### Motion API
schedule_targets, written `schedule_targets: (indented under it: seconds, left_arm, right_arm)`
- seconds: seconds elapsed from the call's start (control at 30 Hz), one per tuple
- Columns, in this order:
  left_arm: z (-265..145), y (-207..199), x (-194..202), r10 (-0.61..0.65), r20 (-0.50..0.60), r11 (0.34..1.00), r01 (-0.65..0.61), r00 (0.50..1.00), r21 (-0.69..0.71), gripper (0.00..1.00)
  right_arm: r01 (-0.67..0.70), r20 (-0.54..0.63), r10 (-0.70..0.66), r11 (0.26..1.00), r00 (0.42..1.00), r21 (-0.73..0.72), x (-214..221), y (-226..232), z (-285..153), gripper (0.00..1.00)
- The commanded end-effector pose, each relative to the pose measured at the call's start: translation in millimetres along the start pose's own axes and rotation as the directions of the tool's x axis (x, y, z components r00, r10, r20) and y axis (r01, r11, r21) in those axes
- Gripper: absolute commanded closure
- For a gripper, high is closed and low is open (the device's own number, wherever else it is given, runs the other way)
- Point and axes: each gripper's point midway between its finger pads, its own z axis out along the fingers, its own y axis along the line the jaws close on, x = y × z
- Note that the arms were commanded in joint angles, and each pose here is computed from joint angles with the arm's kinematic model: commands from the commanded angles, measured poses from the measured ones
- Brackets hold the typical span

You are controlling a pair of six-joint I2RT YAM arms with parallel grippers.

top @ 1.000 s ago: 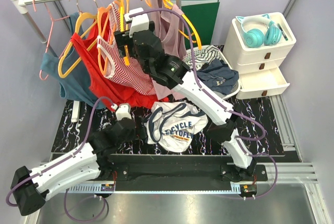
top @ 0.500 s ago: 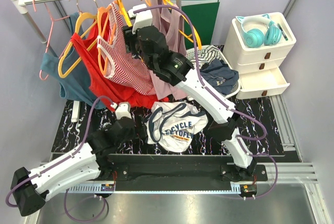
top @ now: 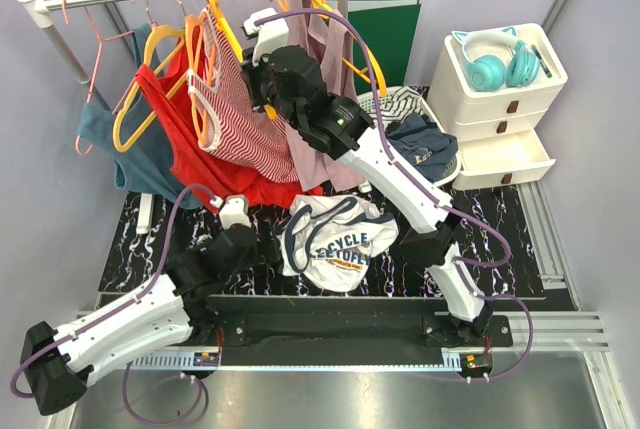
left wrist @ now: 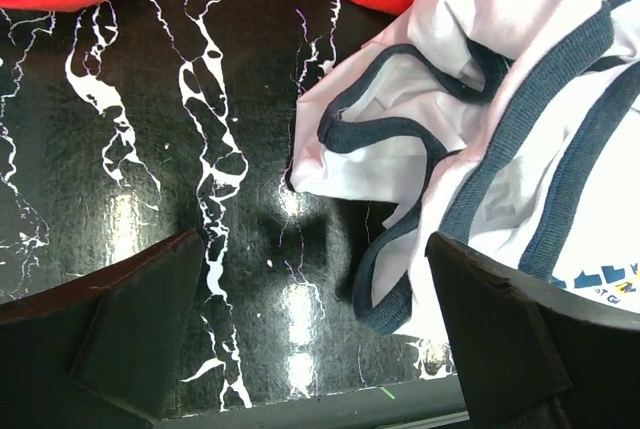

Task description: Place the tank top on the hanger

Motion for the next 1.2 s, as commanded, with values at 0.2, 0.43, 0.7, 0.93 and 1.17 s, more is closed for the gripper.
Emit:
schedule_targets:
  seconds: [0.2,0.43,0.7,0.93,1.17]
  left_arm:
    - [-5.3,-17.3,-36.4,-0.03,0.098,0.999,0.027,0.995,0.031,0.01]
    - [-3.6,-23.3,-41.6,-0.014,0.099,0.999,0.01,0.995,0.037,0.01]
    - [0.4,-34.0,-45.7,0.005,0.088,0.999,-0.009,0.996,0.052,0.01]
    - [11.0,-40.1,-43.6,0.004,0.063,0.998,-0.007,0.998,0.056,0.01]
    - [22.4,-66.8,-42.6,0.001,0.031,0.988,-0.006,1.0,0.156,0.01]
  right_arm:
    - [0.007,0.188,-0.005,1.0,0.982,-0.011,-78.3,-7.1,-29.7,1.0]
    - [0.005,0.232,-0.009,1.0,0.973,0.021,-100.6,-17.5,-46.0,1.0]
    - [-0.025,0.257,0.016,0.999,0.966,0.031,-123.6,-29.3,-80.5,1.0]
    - [-0.022,0.135,0.011,0.996,0.991,0.082,-84.2,-48.6,-114.5,1.0]
    - [-0.103,0.026,0.1,0.987,0.995,0.126,-34.3,-83.3,-196.9,1.0]
